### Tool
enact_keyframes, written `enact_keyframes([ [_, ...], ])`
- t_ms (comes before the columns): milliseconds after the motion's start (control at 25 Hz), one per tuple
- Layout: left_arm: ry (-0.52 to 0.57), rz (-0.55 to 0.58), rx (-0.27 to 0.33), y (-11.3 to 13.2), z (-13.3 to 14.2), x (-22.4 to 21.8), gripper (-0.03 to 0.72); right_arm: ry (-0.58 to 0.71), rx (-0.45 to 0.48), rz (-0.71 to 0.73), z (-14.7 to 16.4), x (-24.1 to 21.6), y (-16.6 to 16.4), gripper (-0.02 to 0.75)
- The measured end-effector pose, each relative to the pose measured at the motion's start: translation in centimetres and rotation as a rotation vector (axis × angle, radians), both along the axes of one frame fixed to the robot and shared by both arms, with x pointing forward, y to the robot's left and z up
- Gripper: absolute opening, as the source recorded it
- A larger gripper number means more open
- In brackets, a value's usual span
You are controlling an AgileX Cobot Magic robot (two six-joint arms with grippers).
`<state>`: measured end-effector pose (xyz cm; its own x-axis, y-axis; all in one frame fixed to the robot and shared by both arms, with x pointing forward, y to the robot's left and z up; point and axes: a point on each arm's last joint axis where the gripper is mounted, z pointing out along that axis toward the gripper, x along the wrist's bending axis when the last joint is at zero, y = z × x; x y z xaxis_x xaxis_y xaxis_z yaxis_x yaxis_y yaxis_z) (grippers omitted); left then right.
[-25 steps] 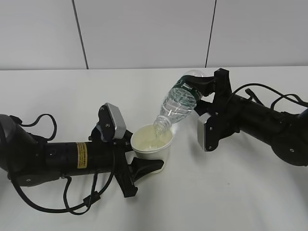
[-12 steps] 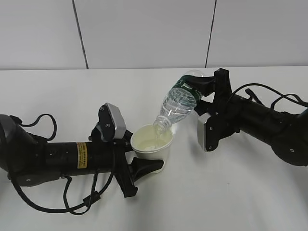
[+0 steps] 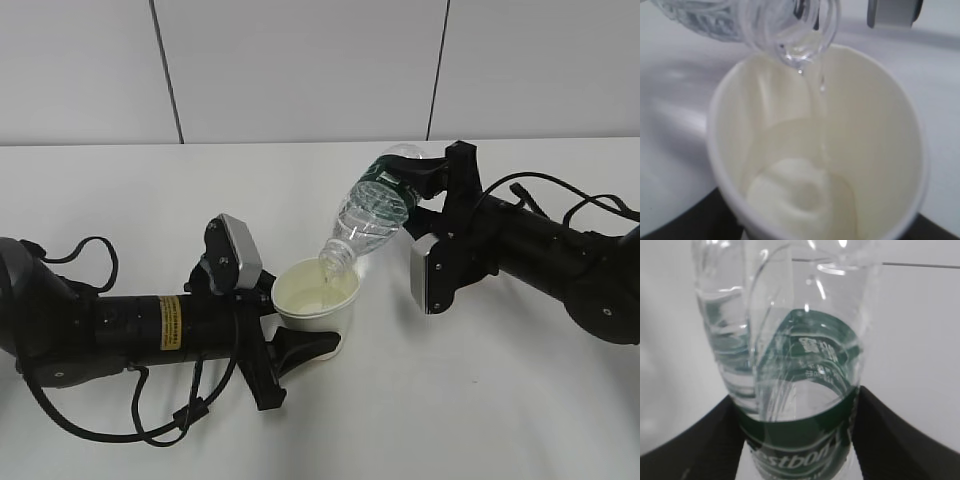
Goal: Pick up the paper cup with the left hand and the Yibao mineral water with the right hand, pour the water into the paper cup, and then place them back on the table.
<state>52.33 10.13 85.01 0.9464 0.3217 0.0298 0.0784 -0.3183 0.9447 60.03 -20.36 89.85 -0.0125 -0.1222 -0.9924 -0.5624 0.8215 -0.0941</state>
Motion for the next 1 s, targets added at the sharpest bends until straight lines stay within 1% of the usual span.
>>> enact_keyframes([
  [600,0.000,0.000,0.000,0.00,0.00,0.00,0.428,0.004,0.005,0.000,0.00,0.00,0.00,0.452],
  [720,0.000,0.003,-0.001,0.01,0.01,0.03,0.428,0.051,0.075,-0.007,0.00,0.00,0.00,0.452],
  [840,0.001,0.010,-0.006,0.01,0.04,0.08,0.428,0.121,0.180,-0.017,0.00,0.00,0.00,0.452],
  [920,0.000,0.010,-0.007,0.01,0.05,0.08,0.428,0.149,0.221,-0.021,0.00,0.00,0.00,0.451],
  [1000,0.001,0.012,-0.007,0.02,0.06,0.10,0.428,0.166,0.243,-0.024,-0.08,0.00,0.00,0.451],
])
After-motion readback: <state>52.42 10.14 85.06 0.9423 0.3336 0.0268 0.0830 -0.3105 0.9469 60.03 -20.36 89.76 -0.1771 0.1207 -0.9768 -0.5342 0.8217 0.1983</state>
